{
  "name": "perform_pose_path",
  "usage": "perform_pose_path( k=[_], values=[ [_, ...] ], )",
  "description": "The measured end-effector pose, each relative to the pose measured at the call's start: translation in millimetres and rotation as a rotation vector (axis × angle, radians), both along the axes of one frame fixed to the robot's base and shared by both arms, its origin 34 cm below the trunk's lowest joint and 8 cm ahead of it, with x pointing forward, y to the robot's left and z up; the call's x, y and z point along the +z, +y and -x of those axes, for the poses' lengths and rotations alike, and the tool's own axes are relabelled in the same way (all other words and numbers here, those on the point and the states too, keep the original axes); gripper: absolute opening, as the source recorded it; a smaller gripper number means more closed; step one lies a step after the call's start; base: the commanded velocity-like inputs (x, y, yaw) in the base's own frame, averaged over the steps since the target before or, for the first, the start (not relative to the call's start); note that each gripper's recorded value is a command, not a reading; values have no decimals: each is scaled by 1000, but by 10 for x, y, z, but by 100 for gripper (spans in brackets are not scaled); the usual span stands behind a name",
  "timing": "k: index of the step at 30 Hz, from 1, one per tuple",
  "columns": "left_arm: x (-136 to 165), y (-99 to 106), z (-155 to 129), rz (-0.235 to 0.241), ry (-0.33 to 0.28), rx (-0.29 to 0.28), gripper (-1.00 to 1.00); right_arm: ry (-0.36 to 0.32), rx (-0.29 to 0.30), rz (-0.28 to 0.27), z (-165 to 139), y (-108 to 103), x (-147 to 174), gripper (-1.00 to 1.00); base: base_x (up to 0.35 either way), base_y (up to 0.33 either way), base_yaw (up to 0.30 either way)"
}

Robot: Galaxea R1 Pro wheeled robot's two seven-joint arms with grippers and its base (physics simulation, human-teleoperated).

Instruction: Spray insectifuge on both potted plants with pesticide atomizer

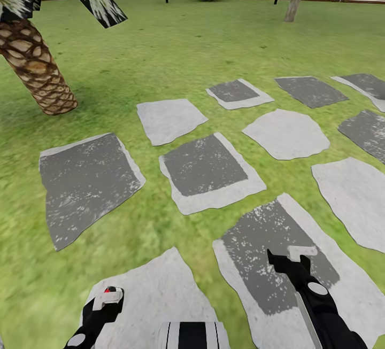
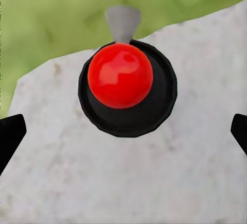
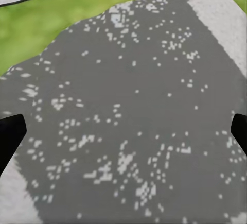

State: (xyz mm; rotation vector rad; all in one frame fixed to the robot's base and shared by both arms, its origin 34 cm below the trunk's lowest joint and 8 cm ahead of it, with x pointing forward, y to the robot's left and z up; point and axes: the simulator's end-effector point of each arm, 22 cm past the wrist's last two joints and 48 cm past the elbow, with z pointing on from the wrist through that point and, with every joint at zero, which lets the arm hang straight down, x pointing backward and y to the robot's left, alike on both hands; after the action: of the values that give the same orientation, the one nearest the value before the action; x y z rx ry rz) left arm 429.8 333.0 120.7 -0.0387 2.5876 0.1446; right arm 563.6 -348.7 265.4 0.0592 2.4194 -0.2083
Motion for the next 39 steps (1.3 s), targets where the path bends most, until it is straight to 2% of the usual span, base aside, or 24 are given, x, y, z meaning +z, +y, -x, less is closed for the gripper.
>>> perform_pose_path(
  k=[39],
  values=[
    [19, 0, -53, 0, -11, 2, 100, 3, 0, 0, 8, -1, -10, 100, 9, 0, 0]
  ],
)
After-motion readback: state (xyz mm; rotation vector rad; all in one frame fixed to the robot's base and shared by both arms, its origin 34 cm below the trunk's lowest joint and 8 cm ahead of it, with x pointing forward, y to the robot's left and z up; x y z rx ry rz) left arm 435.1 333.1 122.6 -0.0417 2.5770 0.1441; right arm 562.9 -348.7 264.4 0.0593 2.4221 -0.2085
